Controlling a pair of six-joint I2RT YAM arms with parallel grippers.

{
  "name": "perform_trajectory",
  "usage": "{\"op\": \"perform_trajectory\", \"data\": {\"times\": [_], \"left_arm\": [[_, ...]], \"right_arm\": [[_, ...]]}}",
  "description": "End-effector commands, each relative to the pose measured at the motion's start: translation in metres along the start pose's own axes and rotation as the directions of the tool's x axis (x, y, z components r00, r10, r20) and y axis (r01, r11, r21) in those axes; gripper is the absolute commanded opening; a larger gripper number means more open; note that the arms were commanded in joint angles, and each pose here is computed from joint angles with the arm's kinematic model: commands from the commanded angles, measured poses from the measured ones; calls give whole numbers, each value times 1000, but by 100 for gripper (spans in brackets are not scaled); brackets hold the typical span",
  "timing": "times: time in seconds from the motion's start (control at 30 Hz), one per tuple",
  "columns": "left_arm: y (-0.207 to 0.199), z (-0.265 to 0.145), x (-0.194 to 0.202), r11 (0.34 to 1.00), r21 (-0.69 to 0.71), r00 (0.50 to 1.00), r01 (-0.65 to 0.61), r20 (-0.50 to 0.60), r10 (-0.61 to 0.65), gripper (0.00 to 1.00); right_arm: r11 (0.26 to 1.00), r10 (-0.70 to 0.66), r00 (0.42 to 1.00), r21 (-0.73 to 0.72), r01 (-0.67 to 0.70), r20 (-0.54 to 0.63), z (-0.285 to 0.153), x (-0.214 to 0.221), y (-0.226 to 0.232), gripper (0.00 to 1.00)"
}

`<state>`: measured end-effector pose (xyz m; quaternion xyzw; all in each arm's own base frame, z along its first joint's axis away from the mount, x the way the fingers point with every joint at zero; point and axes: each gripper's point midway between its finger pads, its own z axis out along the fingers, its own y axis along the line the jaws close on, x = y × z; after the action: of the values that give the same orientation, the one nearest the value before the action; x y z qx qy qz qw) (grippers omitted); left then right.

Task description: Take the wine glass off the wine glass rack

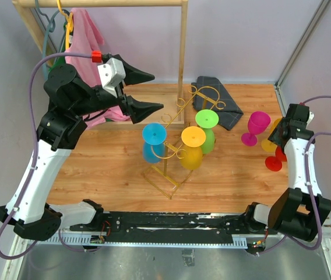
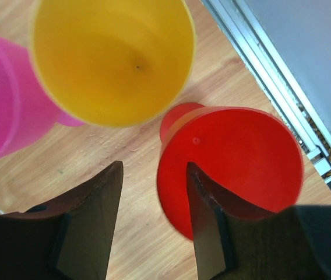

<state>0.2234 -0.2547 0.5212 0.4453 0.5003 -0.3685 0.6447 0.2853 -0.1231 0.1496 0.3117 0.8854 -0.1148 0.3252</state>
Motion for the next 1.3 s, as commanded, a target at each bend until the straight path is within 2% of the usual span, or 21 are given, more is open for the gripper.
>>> {"op": "perform_trajectory", "data": {"times": [0.0, 0.2, 0.3, 0.43, 0.53, 0.7, 0.8, 0.83, 0.97, 1.03, 1.1, 1.23, 1.27], "left_arm": [[-6, -4, -6, 1000, 8, 1000, -16, 15, 16, 89], [-6, -4, -4, 1000, 4, 1000, -4, 17, 4, 90], [3, -5, -6, 998, -59, 999, 38, 18, -37, 89], [22, -18, 11, 963, -198, 982, 183, -4, -187, 89], [34, -31, 39, 904, -264, 935, 337, -14, -353, 87], [45, -43, 71, 768, -302, 802, 565, -20, -598, 86], [39, -43, 81, 680, -281, 701, 677, -34, -712, 86], [33, -42, 86, 645, -263, 658, 717, -49, -751, 86], [11, -40, 111, 448, -225, 433, 865, -115, -894, 85], [3, -42, 120, 350, -221, 332, 910, -115, -936, 84], [-3, -46, 123, 285, -208, 267, 936, -109, -958, 84], [-10, -58, 130, 206, -230, 185, 951, -110, -977, 83], [-9, -62, 131, 197, -235, 177, 952, -102, -979, 83]], "right_arm": [[998, 14, 994, -59, -8, 105, -44, -32, 9, 52], [994, 6, 985, -112, 13, 172, -88, -50, 8, 64], [984, 10, 978, -176, 28, 207, -120, -56, 12, 69], [944, 8, 961, -320, 84, 277, -175, -65, 26, 78], [867, 28, 950, -481, 131, 310, -219, -68, 50, 77], [693, 61, 956, -702, 168, 288, -287, -65, 89, 78], [587, 65, 957, -786, 193, 283, -318, -60, 105, 89], [544, 68, 958, -815, 198, 278, -326, -58, 110, 99], [407, 90, 963, -892, 197, 254, -344, -51, 126, 99], [376, 94, 969, -909, 178, 229, -343, -45, 130, 99], [369, 87, 969, -911, 185, 232, -344, -41, 130, 99], [370, 54, 973, -909, 189, 224, -343, -33, 130, 99], [371, 49, 973, -909, 192, 225, -343, -33, 130, 99]]}}
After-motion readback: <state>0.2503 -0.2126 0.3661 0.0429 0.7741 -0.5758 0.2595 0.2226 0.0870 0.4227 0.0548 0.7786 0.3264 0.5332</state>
